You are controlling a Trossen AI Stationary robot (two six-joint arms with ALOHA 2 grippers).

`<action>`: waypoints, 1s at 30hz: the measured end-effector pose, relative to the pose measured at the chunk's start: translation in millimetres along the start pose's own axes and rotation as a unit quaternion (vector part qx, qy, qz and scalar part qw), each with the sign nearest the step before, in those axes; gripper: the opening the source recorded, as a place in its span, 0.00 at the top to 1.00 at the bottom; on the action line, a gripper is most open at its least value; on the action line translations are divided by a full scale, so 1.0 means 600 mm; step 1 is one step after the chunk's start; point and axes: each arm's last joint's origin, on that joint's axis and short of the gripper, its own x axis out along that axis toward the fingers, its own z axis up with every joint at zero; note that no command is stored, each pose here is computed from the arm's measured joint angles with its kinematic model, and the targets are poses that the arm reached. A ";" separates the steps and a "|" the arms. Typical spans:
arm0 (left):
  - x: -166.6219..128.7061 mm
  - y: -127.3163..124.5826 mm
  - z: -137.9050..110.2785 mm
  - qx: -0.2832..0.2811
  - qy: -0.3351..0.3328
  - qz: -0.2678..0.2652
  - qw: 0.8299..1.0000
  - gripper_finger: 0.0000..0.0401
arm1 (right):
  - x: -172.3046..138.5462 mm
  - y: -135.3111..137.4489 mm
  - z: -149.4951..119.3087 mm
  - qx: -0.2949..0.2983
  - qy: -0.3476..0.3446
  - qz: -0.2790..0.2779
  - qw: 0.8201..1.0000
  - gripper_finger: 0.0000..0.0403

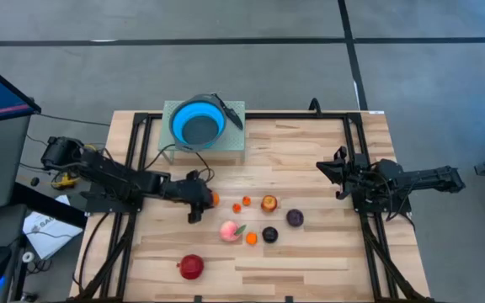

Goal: Pick & Place Fruit
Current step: Put the top left purple plum into the blue strainer bowl on the shelf

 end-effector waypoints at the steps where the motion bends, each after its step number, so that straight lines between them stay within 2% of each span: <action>1: -0.002 -0.004 0.014 -0.006 -0.015 -0.014 1.000 0.30 | 0.000 0.000 0.000 0.000 0.000 0.000 1.000 0.95; 4: -0.010 -0.019 0.061 -0.018 -0.081 -0.057 0.995 0.29 | 0.000 0.000 0.000 0.000 0.000 0.000 1.000 0.95; 7: -0.025 -0.029 0.111 -0.029 -0.165 -0.084 0.982 0.30 | 0.000 0.000 0.000 0.000 0.000 0.000 1.000 0.95; 11: -0.050 -0.031 0.173 -0.020 -0.277 -0.095 0.956 0.31 | 0.000 0.000 0.000 0.000 0.000 0.000 1.000 0.95; 13: -0.061 -0.027 0.199 -0.008 -0.312 -0.086 0.946 0.31 | 0.000 0.000 0.000 0.000 0.000 0.000 1.000 0.95; 17: -0.070 -0.014 0.223 0.007 -0.335 -0.066 0.940 0.30 | 0.000 0.000 0.000 0.000 0.000 0.000 1.000 0.95; 23: -0.069 -0.008 0.224 0.007 -0.333 -0.057 0.941 0.30 | 0.000 0.000 0.000 0.000 0.000 0.000 1.000 0.95; 30: -0.060 -0.019 0.207 0.019 -0.281 -0.063 0.957 0.30 | 0.000 0.000 0.000 0.000 0.000 0.000 1.000 0.95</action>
